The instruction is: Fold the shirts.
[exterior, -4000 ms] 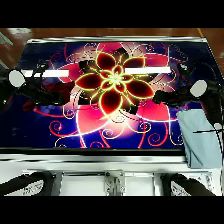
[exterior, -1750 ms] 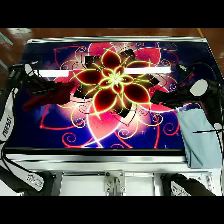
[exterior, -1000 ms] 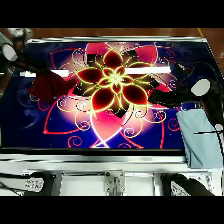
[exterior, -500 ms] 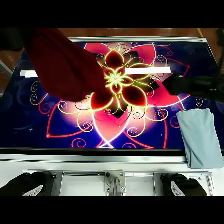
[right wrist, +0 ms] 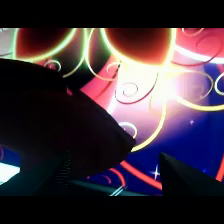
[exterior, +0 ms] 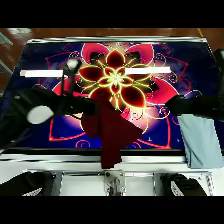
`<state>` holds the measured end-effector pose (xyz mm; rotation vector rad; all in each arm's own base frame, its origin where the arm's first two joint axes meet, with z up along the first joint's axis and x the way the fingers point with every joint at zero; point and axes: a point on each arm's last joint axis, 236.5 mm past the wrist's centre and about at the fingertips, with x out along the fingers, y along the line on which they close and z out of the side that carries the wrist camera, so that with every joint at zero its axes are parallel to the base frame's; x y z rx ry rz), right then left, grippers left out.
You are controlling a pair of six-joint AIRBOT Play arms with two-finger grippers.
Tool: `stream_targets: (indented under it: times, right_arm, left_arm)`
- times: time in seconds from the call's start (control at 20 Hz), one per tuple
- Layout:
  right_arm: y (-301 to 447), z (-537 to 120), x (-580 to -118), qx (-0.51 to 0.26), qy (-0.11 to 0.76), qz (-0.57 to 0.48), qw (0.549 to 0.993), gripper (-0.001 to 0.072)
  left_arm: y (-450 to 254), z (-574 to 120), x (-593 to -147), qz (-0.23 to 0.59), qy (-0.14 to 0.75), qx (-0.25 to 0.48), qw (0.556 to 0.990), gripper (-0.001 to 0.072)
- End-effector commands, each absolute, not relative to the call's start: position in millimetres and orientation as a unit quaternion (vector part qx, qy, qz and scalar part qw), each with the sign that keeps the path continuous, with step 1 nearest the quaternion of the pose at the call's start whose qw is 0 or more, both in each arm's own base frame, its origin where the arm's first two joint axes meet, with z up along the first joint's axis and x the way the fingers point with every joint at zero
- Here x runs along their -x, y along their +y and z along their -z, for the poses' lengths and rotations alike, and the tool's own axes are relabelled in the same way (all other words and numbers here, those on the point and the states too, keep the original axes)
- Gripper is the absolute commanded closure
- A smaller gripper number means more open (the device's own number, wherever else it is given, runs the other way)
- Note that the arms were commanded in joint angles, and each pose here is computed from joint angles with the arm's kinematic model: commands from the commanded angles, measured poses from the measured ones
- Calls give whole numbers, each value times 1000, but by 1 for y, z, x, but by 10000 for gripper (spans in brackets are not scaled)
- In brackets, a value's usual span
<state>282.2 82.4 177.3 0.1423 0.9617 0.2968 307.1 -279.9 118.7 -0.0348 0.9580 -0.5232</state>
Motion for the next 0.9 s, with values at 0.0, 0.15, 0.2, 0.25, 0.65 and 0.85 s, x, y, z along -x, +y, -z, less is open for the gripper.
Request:
stream_targets:
  times: [0.0, 0.15, 0.2, 0.25, 0.65, 0.85]
  right_arm:
    - [91, -119, -286, -95, 523, -144, 835, 46]
    - [93, -94, -297, -78, 547, -157, 819, 44]
    - [91, -85, -302, -62, 554, -161, 815, 43]
    - [86, -72, -303, -52, 571, -157, 804, 43]
    - [63, -8, -311, -210, 664, -172, 697, 45]
    - [67, 12, -316, -227, 677, -183, 675, 44]
  left_arm:
    - [-278, -40, -296, 208, 529, 44, 822, 263]
    - [-224, -52, -314, 160, 552, 32, 818, 33]
    - [-196, -60, -322, 152, 552, 15, 820, 35]
    - [-164, -67, -328, 135, 552, 12, 823, 36]
    - [-131, 33, -254, 137, 676, 257, 677, 36]
    - [-160, 81, -249, 118, 667, 296, 674, 36]
